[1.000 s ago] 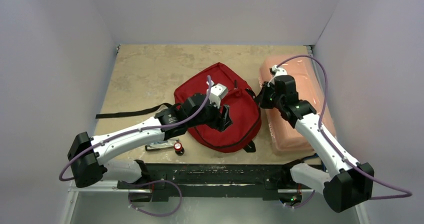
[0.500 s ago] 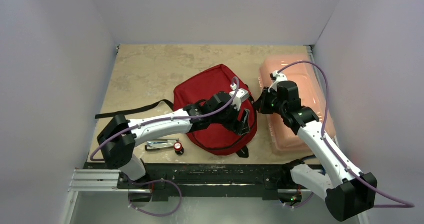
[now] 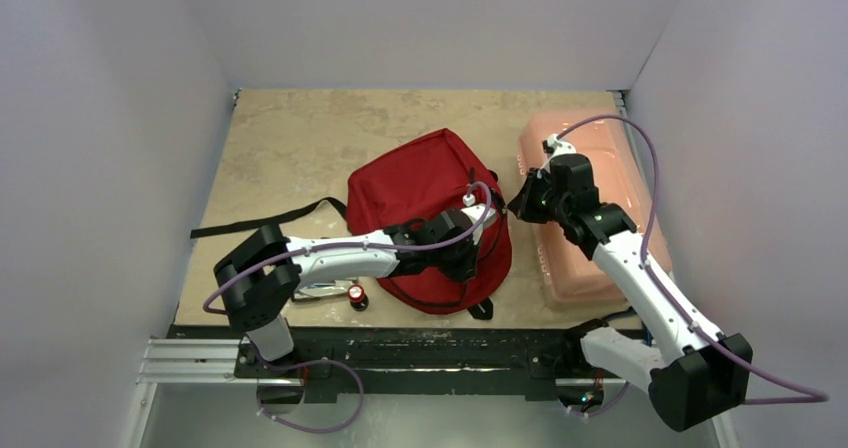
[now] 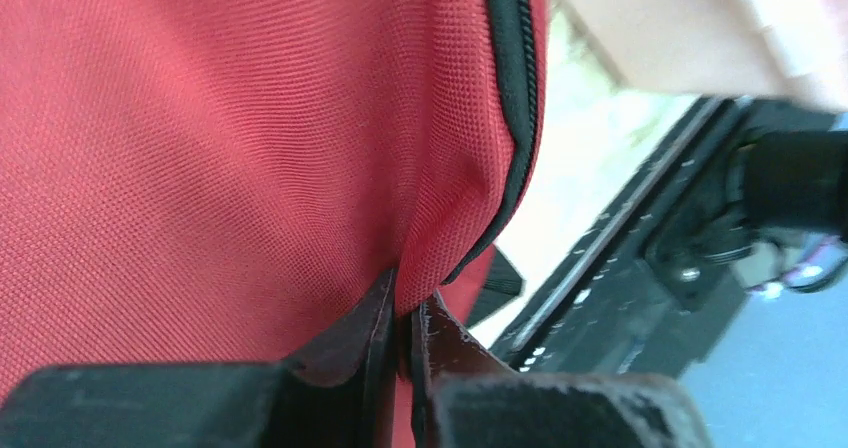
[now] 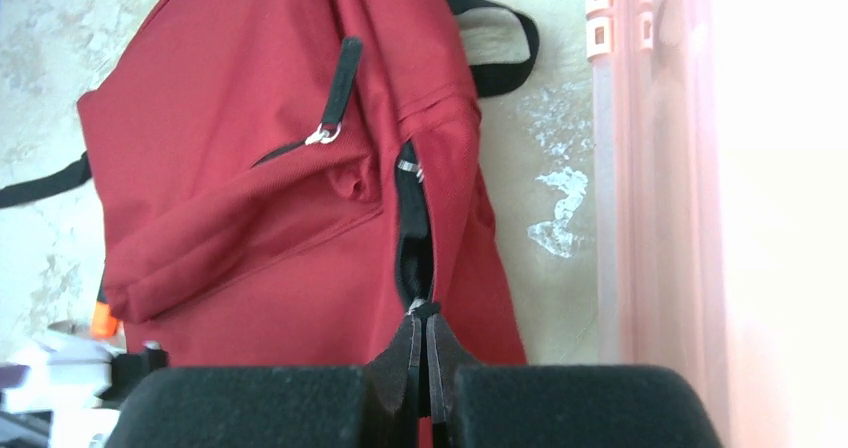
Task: Pack the student bag
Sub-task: Zip the student bag at the center of the board.
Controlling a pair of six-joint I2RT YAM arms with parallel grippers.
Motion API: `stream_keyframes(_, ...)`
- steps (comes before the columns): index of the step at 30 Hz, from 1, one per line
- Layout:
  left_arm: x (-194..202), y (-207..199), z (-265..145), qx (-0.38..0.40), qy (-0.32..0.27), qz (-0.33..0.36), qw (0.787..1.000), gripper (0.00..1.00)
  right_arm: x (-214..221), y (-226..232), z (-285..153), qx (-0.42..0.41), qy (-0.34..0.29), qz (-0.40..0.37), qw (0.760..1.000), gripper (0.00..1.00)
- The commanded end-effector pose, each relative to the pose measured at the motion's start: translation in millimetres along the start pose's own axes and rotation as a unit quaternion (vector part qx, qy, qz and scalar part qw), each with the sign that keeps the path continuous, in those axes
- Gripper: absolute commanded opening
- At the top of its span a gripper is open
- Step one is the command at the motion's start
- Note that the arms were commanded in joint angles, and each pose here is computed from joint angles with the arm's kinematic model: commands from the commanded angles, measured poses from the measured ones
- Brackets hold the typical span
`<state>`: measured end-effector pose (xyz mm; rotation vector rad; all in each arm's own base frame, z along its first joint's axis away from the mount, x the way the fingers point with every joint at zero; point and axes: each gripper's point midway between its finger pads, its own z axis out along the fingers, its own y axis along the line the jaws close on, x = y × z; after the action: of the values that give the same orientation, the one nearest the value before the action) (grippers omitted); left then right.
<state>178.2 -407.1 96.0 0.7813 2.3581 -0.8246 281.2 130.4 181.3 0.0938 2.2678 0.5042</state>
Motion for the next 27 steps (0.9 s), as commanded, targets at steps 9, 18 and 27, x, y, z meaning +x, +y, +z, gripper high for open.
stream_keyframes(9, 47, 16, 6, 0.008, 0.033, -0.007, 0.999, 0.0, -96, -11, 52, 0.106, -0.091, -0.009, 0.99, 0.0)
stream_keyframes(18, 63, 6, 11, 0.053, 0.037, -0.017, 0.998, 0.0, -121, -20, 77, 0.152, -0.101, -0.032, 0.983, 0.0)
stream_keyframes(27, 61, -8, -13, 0.09, 0.016, 0.006, 0.996, 0.0, -102, 17, 29, 0.037, -0.083, -0.054, 0.994, 0.0)
